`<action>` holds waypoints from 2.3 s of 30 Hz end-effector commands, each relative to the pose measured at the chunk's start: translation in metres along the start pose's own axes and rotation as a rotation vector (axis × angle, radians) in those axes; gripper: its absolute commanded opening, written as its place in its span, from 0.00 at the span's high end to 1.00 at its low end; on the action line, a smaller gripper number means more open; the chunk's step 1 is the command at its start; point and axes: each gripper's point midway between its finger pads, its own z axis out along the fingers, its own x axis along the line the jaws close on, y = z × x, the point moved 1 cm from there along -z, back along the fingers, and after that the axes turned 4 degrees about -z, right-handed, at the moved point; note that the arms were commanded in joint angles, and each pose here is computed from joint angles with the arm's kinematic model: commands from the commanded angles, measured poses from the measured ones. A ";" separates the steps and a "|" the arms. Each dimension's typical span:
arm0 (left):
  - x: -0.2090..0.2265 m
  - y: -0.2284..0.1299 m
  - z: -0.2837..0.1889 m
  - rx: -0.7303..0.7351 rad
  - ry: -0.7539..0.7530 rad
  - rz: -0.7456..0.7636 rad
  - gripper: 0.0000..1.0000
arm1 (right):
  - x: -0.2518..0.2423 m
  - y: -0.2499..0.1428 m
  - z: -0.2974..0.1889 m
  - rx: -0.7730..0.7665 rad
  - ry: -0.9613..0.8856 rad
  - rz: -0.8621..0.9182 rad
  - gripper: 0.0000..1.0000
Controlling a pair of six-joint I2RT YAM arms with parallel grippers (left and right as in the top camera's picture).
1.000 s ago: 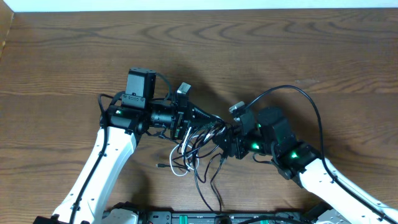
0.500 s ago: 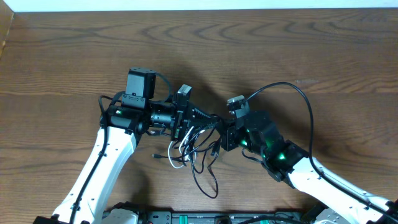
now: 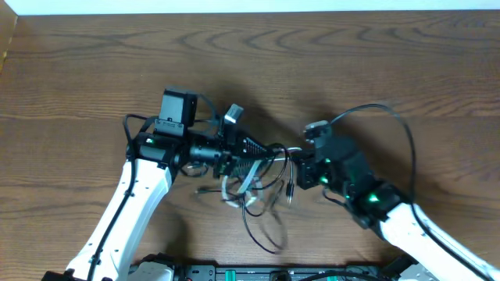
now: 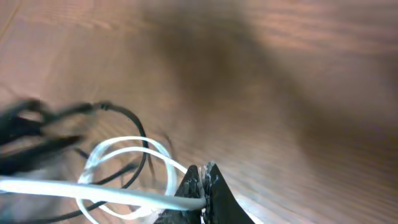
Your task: Untangle cables
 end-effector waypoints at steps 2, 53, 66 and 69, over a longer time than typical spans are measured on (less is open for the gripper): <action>0.037 0.008 0.004 -0.089 0.234 0.149 0.34 | 0.000 0.018 -0.028 -0.076 0.010 -0.097 0.99; 0.073 -0.025 0.135 0.228 0.301 0.421 0.24 | 0.048 0.136 -0.185 -0.832 0.040 -0.341 0.99; 0.103 0.005 0.138 -0.030 0.522 0.247 0.42 | 0.048 0.136 -0.184 -0.827 0.039 -0.340 0.99; 0.103 0.005 0.144 -0.044 0.526 0.273 0.35 | 0.048 0.136 -0.185 -0.827 0.040 -0.340 0.99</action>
